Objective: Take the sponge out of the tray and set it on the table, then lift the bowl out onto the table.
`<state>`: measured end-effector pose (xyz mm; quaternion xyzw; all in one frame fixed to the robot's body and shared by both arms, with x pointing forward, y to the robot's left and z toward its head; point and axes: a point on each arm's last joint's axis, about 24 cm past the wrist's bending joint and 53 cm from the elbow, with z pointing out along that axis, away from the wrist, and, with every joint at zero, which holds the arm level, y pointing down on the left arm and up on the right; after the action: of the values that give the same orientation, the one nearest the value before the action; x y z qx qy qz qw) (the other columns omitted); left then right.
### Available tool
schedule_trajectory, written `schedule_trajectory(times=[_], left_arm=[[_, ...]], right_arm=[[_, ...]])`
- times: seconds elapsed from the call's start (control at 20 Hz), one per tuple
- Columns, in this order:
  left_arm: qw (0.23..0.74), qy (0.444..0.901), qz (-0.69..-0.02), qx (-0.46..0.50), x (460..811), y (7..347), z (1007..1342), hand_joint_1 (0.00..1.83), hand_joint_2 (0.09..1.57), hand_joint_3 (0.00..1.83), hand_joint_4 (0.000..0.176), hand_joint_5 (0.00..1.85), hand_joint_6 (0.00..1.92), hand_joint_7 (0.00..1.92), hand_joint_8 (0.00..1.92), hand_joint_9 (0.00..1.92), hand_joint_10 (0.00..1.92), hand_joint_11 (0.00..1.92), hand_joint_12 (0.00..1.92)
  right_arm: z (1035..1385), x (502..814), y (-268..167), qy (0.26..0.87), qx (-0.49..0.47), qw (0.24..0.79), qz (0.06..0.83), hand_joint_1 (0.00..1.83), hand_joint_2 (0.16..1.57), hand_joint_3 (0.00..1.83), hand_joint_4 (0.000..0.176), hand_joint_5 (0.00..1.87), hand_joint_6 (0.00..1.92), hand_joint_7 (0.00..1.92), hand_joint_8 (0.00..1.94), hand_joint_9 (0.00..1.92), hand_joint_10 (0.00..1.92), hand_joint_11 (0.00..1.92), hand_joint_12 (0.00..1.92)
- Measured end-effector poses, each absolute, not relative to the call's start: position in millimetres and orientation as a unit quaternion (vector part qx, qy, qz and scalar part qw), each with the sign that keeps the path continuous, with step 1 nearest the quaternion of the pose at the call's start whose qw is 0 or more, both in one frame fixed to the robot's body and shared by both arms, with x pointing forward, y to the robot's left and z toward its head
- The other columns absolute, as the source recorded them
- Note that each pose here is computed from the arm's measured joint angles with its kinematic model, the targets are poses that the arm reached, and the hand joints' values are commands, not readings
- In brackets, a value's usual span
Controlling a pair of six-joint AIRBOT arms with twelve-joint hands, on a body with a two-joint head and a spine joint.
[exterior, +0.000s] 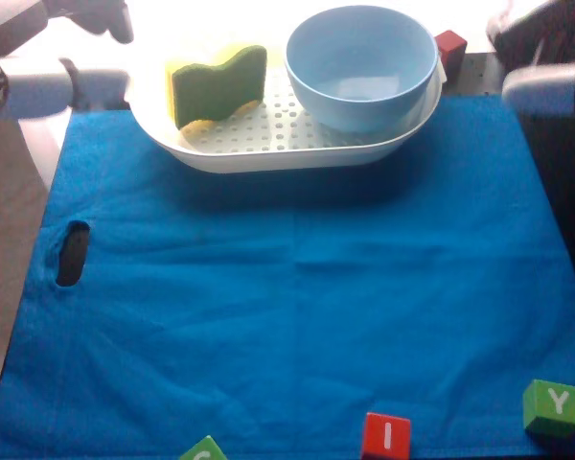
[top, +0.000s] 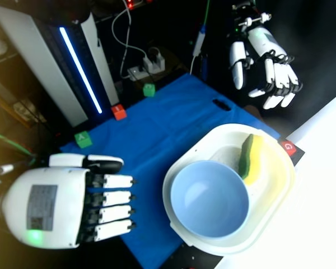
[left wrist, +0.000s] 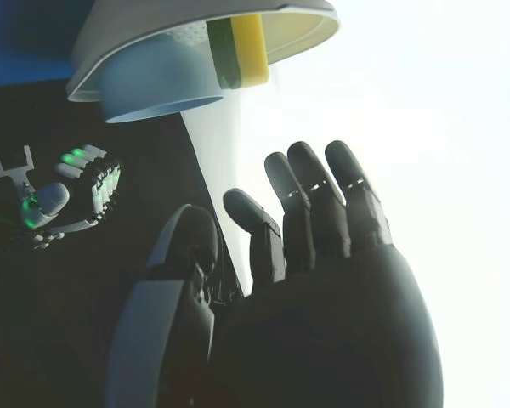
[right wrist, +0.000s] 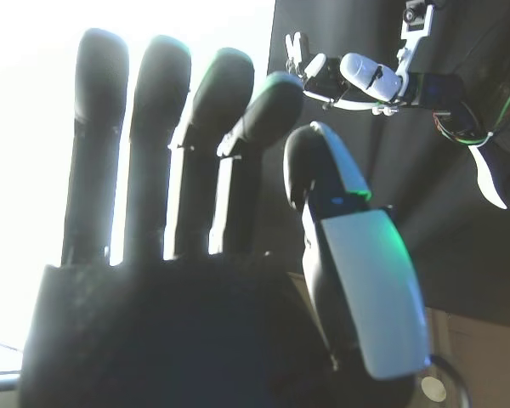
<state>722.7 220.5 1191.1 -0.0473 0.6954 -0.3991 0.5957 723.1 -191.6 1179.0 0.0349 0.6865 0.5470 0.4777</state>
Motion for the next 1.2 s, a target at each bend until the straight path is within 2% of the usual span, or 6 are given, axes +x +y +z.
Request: schedule_trajectory(times=[0.1, 0.2, 0.6, 0.75, 0.9, 1.2], left_arm=[[0.597, 0.692, -0.403, -0.045, 724.5, 215.7, 1195.6, 0.70, 0.97, 0.00, 0.162, 0.11, 0.00, 0.18, 0.00, 0.15, 0.00, 0.00, 0.29], [0.602, 0.687, -0.405, -0.043, 731.2, 210.7, 1201.8, 0.64, 0.95, 0.00, 0.175, 0.10, 0.00, 0.23, 0.01, 0.19, 0.01, 0.00, 0.29], [0.585, 0.720, -0.371, -0.026, 777.2, 165.7, 1182.4, 0.77, 0.99, 0.00, 0.131, 0.34, 0.00, 0.45, 0.00, 0.50, 0.01, 0.00, 0.92], [0.596, 0.731, -0.334, -0.010, 787.8, 164.9, 1184.5, 1.00, 0.96, 0.00, 0.017, 0.42, 0.00, 0.52, 0.00, 0.56, 0.00, 0.07, 0.93], [0.592, 0.755, -0.282, 0.025, 793.7, 160.2, 1168.2, 0.87, 0.96, 0.00, 0.116, 0.41, 0.00, 0.62, 0.01, 0.68, 0.02, 0.00, 1.36], [0.573, 0.777, -0.260, 0.010, 806.7, 159.9, 1144.9, 0.89, 0.98, 0.00, 0.091, 0.49, 0.00, 0.69, 0.00, 0.73, 0.01, 0.07, 1.09]], right_arm=[[1179.9, 724.7, -192.7, 0.685, 0.037, 0.480, 0.548, 0.66, 1.14, 0.00, 0.101, 0.36, 0.00, 0.27, 0.00, 0.21, 0.00, 0.00, 0.45], [1178.5, 724.9, -192.1, 0.686, 0.036, 0.479, 0.546, 0.66, 1.14, 0.00, 0.112, 0.37, 0.00, 0.27, 0.00, 0.22, 0.00, 0.00, 0.49], [1170.1, 726.1, -186.1, 0.693, 0.030, 0.475, 0.542, 0.56, 1.14, 0.00, 0.111, 0.38, 0.00, 0.27, 0.00, 0.21, 0.00, 0.02, 0.47], [1170.7, 726.2, -186.5, 0.692, 0.030, 0.475, 0.542, 0.61, 1.15, 0.00, 0.119, 0.37, 0.00, 0.25, 0.00, 0.19, 0.00, 0.00, 0.45], [1170.5, 726.8, -187.1, 0.693, 0.030, 0.476, 0.541, 0.67, 1.16, 0.00, 0.070, 0.37, 0.00, 0.25, 0.00, 0.18, 0.00, 0.00, 0.36], [1168.6, 727.8, -187.6, 0.695, 0.031, 0.476, 0.538, 0.66, 1.20, 0.00, 0.079, 0.42, 0.01, 0.25, 0.00, 0.18, 0.00, 0.00, 0.48]])
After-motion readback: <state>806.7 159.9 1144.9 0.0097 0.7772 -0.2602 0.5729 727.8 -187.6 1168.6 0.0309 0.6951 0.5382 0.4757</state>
